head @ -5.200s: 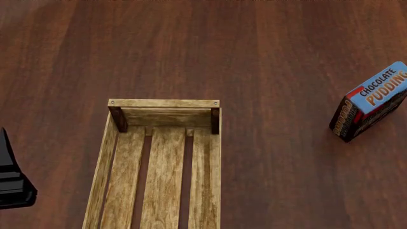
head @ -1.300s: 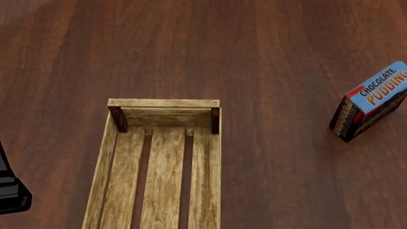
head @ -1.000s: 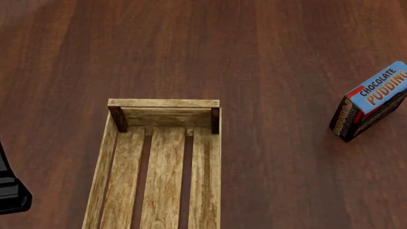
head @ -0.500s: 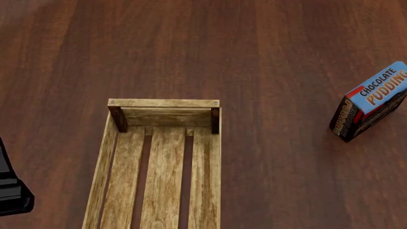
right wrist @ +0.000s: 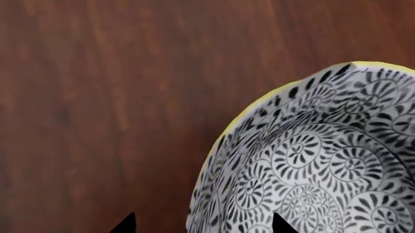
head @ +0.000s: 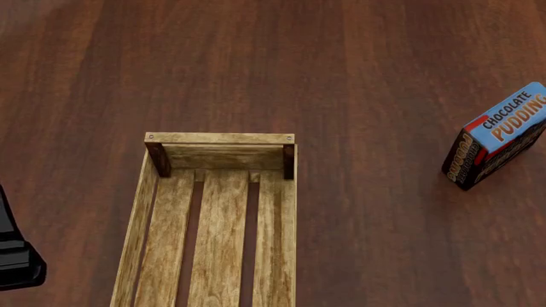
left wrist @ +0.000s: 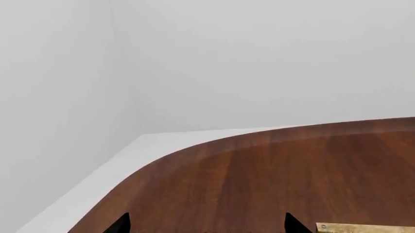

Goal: Stack the left bowl on the right bowl and place them in the tray.

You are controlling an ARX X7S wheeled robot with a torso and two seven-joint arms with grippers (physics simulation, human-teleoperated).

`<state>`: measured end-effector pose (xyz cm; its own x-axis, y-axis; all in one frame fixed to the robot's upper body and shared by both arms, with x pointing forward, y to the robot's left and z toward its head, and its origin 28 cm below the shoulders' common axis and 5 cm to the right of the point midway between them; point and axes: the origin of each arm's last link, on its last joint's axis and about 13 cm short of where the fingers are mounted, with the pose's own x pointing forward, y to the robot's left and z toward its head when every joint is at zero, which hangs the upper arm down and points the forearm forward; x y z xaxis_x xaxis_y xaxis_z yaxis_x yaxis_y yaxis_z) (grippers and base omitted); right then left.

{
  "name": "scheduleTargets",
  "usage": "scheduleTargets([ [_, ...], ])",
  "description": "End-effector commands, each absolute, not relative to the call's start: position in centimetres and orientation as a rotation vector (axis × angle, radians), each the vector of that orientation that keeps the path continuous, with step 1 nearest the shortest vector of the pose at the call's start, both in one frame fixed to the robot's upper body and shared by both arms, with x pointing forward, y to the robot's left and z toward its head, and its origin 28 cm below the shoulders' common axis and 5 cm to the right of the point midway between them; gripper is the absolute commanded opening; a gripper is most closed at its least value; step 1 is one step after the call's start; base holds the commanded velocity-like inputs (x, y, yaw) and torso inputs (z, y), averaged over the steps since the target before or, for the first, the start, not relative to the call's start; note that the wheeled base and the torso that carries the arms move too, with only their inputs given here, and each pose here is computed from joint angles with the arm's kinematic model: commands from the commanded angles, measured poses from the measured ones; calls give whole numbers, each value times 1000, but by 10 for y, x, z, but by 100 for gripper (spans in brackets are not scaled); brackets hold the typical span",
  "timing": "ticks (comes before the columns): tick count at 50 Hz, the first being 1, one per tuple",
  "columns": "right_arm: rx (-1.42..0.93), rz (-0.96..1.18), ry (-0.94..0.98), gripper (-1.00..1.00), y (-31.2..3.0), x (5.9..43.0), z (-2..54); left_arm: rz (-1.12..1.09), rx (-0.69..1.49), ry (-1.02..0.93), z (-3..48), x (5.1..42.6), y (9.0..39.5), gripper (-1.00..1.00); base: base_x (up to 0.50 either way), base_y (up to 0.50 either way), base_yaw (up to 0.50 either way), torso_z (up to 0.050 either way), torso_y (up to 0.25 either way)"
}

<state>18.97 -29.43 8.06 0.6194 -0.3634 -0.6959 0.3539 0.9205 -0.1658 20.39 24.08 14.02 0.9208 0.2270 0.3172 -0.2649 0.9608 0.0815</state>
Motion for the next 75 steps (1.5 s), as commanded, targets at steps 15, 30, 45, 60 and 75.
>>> scheduleTargets([
  [15, -43, -373, 987, -100, -289, 192, 66, 256, 124, -306, 138, 204, 241, 100, 2, -2, 0, 0, 0],
  [30, -99, -397, 849, -100, -285, 183, 125, 258, 115, -315, 142, 203, 242, 100, 1, -1, 0, 0, -2],
  [45, -164, -417, 763, -100, -282, 168, 173, 258, 103, -321, 143, 202, 242, 100, 0, 0, 0, 0, 0],
  [60, -258, -385, 685, -100, -268, 178, 201, 263, 97, -322, 142, 201, 244, 100, 0, 0, 0, 0, 0],
  [75, -328, -390, 603, -100, -254, 184, 224, 262, 88, -326, 143, 199, 246, 100, 0, 0, 0, 0, 0],
])
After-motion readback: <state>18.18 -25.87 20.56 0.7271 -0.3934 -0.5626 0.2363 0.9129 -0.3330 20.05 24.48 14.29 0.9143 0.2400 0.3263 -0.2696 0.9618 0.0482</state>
